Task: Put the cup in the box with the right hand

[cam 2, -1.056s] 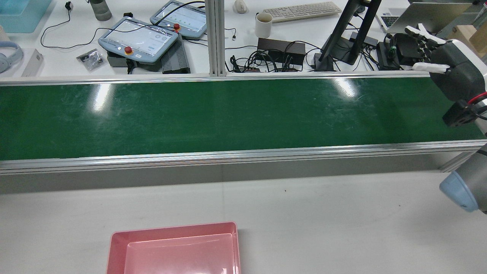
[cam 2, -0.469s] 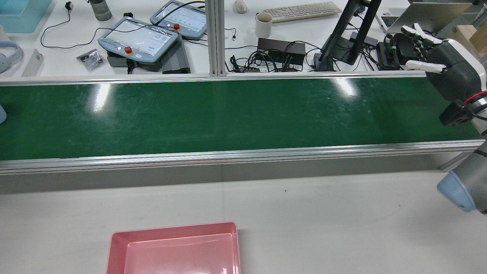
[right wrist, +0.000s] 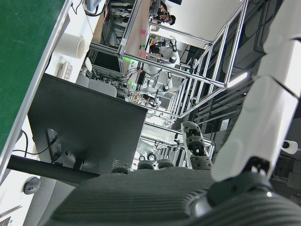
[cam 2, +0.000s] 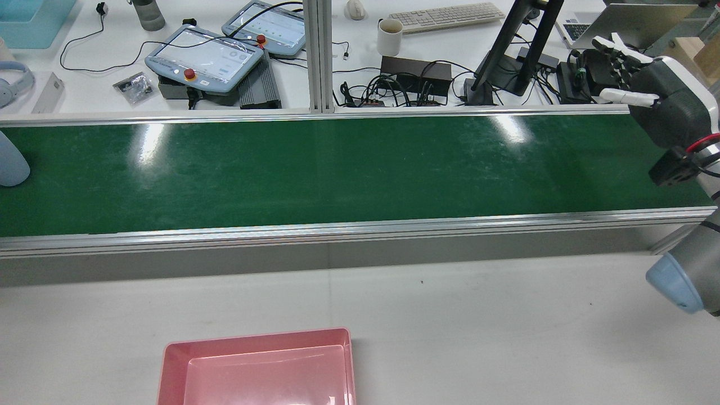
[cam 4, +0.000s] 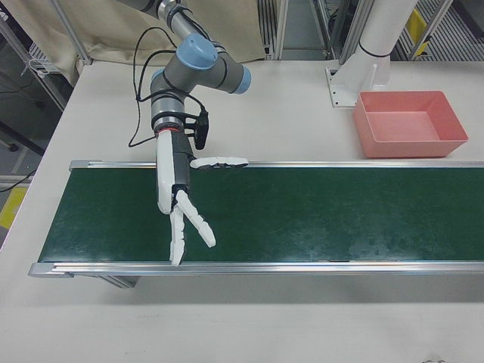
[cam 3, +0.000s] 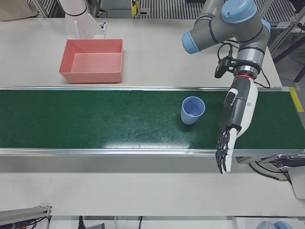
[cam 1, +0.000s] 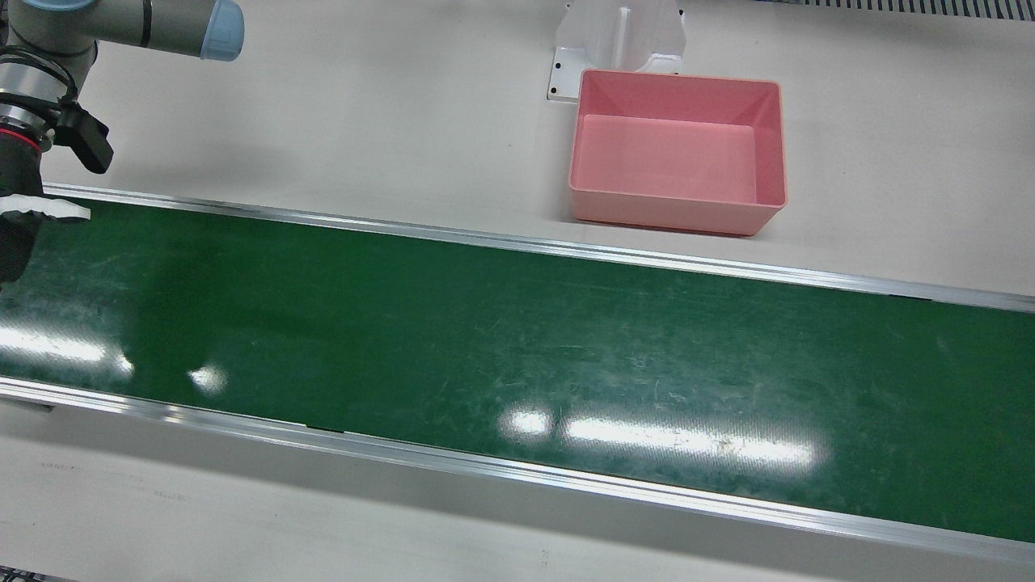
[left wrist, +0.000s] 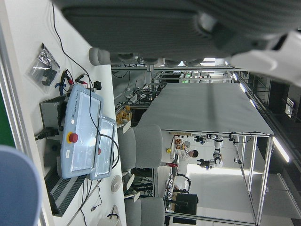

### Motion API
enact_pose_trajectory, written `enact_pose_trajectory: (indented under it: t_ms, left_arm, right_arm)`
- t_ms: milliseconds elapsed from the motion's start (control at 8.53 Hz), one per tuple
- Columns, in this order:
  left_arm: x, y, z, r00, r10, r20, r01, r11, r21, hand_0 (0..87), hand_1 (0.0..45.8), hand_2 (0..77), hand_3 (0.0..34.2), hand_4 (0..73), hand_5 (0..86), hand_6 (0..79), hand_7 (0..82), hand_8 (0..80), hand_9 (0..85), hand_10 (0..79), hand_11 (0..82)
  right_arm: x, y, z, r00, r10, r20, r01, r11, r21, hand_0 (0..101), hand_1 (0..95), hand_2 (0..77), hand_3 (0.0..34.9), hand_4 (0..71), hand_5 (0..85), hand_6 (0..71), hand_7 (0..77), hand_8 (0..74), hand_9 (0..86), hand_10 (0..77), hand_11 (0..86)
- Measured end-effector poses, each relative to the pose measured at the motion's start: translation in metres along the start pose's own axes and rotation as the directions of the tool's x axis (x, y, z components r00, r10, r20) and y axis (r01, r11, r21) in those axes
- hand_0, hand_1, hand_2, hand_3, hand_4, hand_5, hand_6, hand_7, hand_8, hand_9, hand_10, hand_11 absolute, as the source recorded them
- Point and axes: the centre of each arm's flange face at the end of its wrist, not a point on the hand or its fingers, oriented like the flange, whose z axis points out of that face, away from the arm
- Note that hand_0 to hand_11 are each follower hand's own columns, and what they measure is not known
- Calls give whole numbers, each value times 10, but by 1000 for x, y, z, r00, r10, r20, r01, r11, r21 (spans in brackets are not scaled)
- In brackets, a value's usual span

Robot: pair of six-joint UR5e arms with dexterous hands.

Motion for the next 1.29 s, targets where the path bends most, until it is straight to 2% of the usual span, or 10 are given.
enact_pose_trajectory:
  t_ms: [235,1290]
  left_arm:
    - [0,0,0,1000,0,0,0,1000,0,0,5,5,0,0,0,0,0,0,0,0,0]
    - [0,0,0,1000,0,0,0,1000,0,0,5,5,0,0,0,0,0,0,0,0,0]
  right_arm:
    - [1,1,0,1000,1,-2,-1,1000,-2,469,142,71,0,0,33,5,16,5,11,0,11]
    - [1,1,0,1000,1,-3,-1,1000,-2,468,147,104,0,0,33,5,16,5,11,0,11]
